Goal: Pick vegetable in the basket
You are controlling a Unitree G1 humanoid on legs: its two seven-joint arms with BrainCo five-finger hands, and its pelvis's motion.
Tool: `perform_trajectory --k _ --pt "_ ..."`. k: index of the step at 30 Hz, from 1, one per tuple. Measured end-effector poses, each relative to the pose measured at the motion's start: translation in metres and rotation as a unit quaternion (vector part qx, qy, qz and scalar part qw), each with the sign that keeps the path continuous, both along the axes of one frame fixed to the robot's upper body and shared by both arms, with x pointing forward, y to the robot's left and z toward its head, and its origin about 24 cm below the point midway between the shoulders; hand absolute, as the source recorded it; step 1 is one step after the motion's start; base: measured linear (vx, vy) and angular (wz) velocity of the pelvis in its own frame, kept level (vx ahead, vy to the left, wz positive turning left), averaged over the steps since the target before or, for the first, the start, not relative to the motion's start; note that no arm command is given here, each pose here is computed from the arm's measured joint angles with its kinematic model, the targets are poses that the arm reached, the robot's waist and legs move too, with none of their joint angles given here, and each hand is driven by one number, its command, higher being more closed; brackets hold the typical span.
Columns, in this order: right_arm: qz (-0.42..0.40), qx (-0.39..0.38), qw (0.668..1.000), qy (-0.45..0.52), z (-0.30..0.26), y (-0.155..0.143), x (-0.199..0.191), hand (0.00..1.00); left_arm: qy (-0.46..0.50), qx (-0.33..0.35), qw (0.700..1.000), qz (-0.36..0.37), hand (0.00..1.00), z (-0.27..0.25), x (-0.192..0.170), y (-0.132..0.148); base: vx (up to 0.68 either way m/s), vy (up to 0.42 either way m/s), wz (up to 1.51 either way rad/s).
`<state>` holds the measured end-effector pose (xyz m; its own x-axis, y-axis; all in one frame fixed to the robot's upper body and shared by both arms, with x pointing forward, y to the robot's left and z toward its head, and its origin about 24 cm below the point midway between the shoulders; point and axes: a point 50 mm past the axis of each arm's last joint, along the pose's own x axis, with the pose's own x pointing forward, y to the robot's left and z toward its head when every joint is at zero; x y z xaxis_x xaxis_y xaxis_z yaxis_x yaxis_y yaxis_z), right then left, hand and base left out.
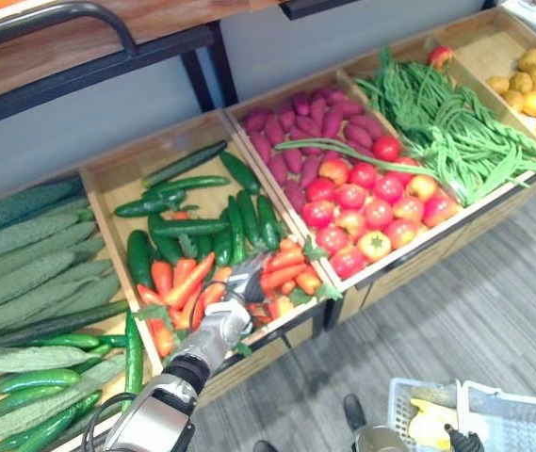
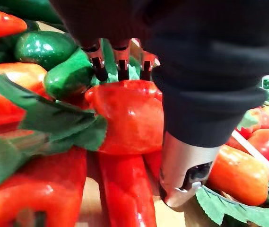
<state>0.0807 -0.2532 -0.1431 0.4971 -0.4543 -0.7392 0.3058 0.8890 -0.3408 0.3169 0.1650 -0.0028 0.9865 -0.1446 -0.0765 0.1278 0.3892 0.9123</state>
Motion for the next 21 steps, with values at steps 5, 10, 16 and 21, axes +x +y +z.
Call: perform_trajectory --k 5,10,16,21 --pt "0.002 0.000 1.000 0.000 0.000 0.001 0.001 1.00 -0.011 -0.015 0.999 0.034 1.00 0.006 0.005 0.011 -0.02 -0.036 -0.11" --pt "0.001 0.000 1.000 0.002 0.000 0.000 0.000 1.00 0.002 -0.017 0.999 0.039 1.00 0.001 0.004 0.011 -0.03 -0.045 -0.03" --pt "-0.001 -0.002 1.000 0.004 0.000 -0.001 -0.002 1.00 0.014 -0.018 0.999 0.042 1.00 -0.005 0.001 0.010 -0.04 -0.045 0.02" --pt "-0.002 -0.002 1.000 0.010 -0.001 -0.002 -0.005 1.00 0.015 -0.018 0.999 0.042 1.00 -0.005 0.000 0.010 -0.06 -0.041 0.08"
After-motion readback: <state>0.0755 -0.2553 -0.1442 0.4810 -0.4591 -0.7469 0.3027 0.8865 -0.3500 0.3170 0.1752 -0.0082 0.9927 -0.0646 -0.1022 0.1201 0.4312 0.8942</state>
